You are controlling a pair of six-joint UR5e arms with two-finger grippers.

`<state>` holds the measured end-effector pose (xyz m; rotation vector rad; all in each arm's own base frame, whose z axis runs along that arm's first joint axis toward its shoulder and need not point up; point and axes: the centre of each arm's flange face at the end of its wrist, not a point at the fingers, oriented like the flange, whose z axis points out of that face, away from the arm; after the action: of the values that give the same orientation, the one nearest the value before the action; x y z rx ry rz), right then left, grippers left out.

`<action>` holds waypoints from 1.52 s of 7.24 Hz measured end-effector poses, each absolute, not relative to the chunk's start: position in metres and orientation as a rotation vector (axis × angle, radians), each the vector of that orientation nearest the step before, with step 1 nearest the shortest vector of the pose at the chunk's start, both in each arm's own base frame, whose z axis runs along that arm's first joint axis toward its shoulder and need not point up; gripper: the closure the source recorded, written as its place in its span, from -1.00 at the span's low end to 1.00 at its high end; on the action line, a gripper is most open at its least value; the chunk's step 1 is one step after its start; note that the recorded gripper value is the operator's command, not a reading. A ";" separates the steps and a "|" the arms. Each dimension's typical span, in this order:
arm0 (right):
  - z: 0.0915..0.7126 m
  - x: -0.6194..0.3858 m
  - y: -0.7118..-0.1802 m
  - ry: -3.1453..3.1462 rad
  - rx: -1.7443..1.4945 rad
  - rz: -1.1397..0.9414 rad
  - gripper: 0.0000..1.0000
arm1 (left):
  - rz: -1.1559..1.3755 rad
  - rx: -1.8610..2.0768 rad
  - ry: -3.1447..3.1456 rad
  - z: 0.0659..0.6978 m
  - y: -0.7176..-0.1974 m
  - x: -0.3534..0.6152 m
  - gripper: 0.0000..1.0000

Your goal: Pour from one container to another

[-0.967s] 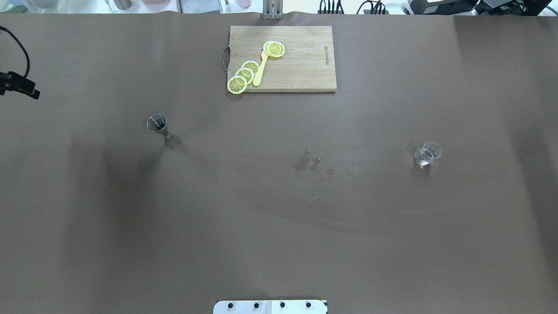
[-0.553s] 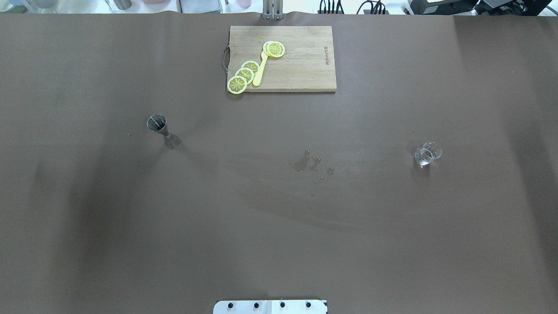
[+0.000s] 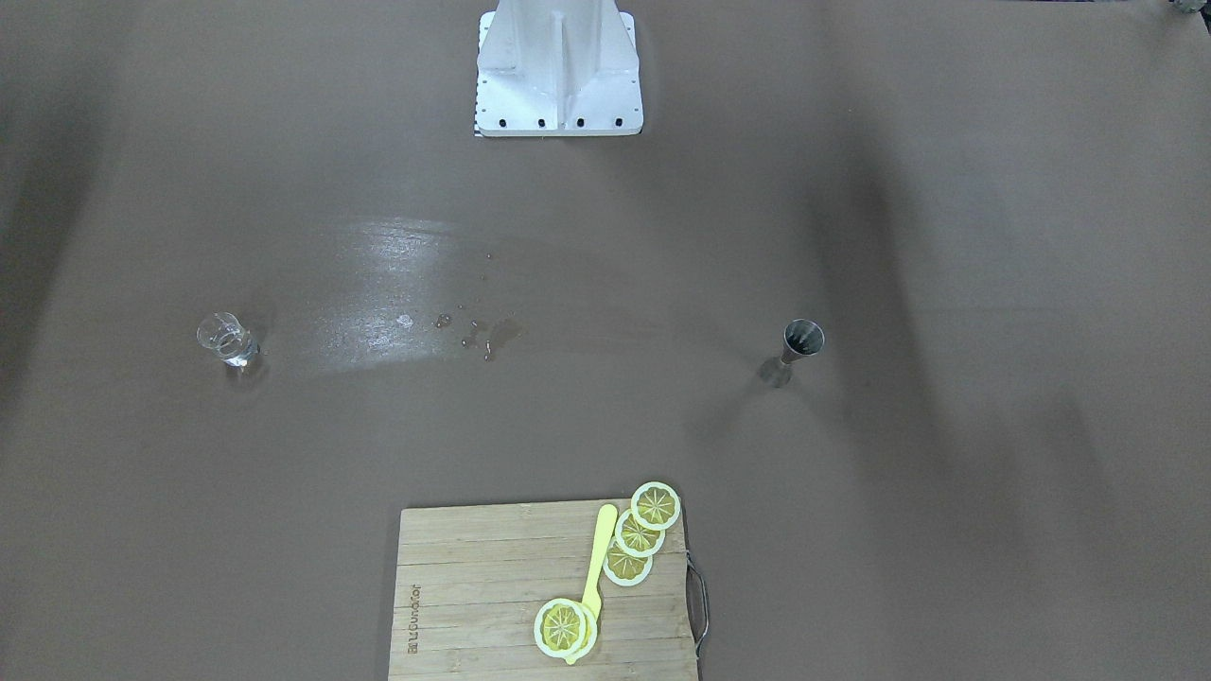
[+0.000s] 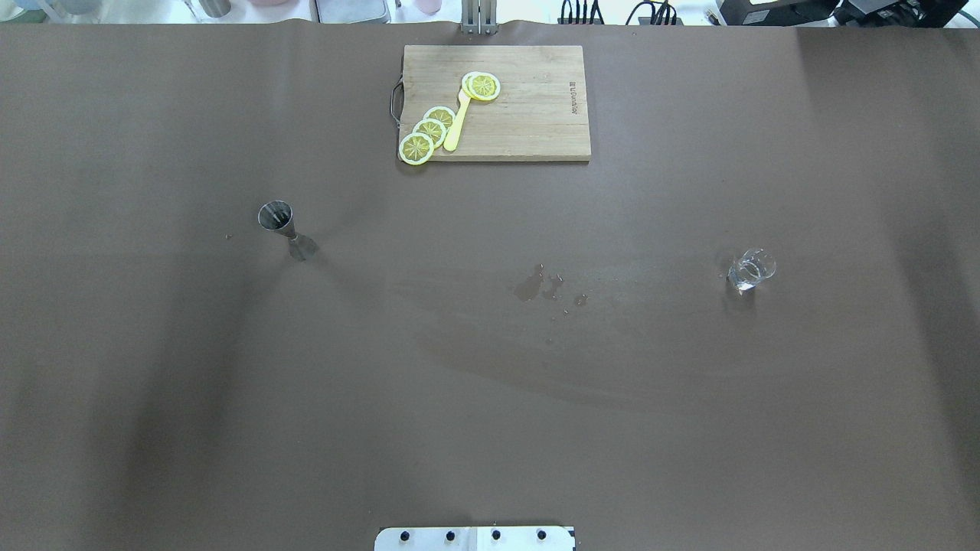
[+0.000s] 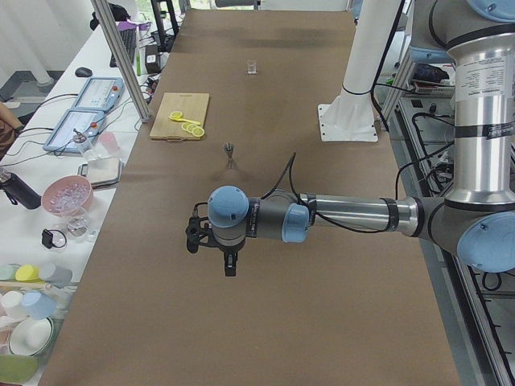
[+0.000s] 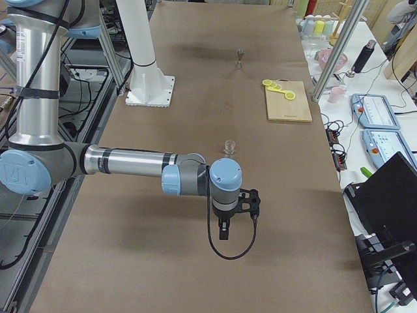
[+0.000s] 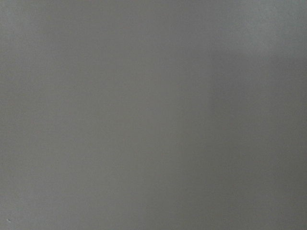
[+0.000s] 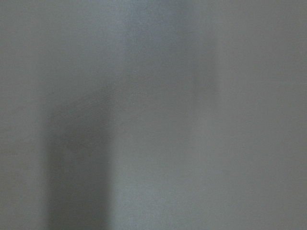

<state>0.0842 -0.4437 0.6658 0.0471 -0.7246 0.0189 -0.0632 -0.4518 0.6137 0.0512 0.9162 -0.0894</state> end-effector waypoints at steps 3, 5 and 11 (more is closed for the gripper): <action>0.664 0.086 -0.443 -0.718 0.059 0.017 -1.00 | 0.034 0.123 0.844 0.619 -0.442 -0.081 -0.98; 0.660 0.089 -0.443 -0.712 0.072 0.019 -1.00 | 0.033 0.108 0.806 0.638 -0.423 -0.092 -0.98; 0.655 0.105 -0.438 -0.712 0.092 0.050 -1.00 | -0.006 0.095 0.797 0.651 -0.401 -0.105 -0.98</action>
<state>0.1046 -0.4377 0.6551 0.0916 -0.7125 0.0499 -0.1047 -0.4015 0.6511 0.0952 0.7968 -0.0060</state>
